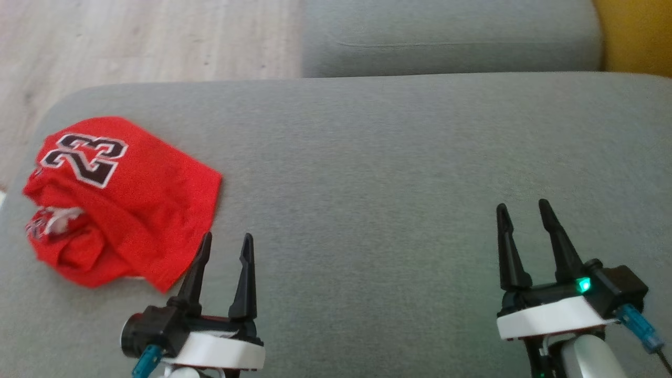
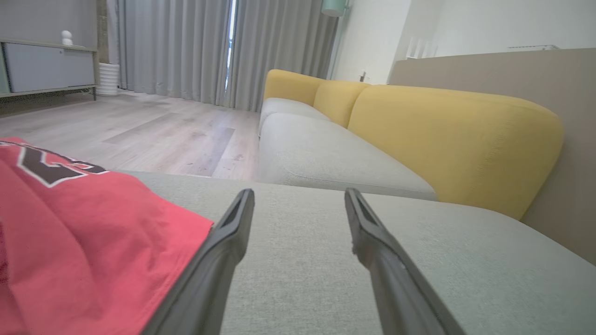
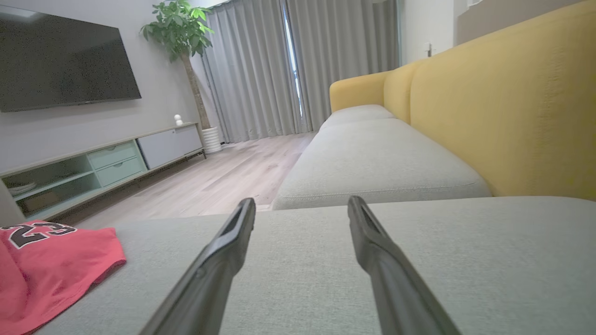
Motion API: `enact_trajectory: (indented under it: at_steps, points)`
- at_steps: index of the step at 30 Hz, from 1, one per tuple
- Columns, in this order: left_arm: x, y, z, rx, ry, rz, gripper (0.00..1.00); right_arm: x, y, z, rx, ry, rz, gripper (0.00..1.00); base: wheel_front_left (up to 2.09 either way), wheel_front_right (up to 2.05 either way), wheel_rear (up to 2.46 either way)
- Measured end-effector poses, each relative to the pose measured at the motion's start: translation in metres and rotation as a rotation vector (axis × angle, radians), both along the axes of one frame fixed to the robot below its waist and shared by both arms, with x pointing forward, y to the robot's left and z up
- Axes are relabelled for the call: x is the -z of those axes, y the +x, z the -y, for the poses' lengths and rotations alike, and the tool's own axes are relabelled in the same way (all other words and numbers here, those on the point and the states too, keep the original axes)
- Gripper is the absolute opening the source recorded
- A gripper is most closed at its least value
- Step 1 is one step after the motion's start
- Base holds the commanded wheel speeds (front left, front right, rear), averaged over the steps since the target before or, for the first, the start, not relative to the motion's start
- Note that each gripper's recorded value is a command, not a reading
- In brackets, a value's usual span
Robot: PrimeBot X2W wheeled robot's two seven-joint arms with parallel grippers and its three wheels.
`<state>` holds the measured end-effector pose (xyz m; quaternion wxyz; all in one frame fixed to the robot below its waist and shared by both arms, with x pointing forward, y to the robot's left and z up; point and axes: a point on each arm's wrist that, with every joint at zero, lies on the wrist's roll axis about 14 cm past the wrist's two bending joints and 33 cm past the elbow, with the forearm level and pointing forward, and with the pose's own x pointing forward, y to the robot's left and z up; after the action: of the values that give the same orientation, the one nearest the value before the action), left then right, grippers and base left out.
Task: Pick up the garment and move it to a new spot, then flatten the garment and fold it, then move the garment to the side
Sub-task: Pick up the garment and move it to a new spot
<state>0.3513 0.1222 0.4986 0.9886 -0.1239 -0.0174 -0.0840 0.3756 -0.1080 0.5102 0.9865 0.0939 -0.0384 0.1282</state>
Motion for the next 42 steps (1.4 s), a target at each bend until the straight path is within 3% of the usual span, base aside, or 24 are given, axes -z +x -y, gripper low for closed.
enact_trajectory:
  at_steps: [14, 24, 31, 42]
  points:
    - [-0.005, -0.036, -0.077, -0.264, 0.018, 0.014, 1.0, -0.006, 0.0, -0.087, -0.261, 0.027, 0.009, 1.0, 0.0, 0.0, 0.0]
    - [-0.001, -0.083, -0.121, -0.439, 0.023, 0.009, 1.0, -0.004, -0.024, -0.145, -0.452, 0.03, -0.008, 1.0, 0.0, 0.0, 0.0]
    - [0.0, -0.1, -0.134, -0.497, 0.019, 0.012, 1.0, -0.008, -0.03, -0.163, -0.51, 0.034, -0.001, 1.0, 0.0, 0.0, 0.0]
    - [-0.001, -0.101, -0.158, -0.562, 0.028, 0.004, 1.0, 0.001, -0.026, -0.161, -0.503, 0.046, -0.032, 1.0, 0.0, 0.0, 0.0]
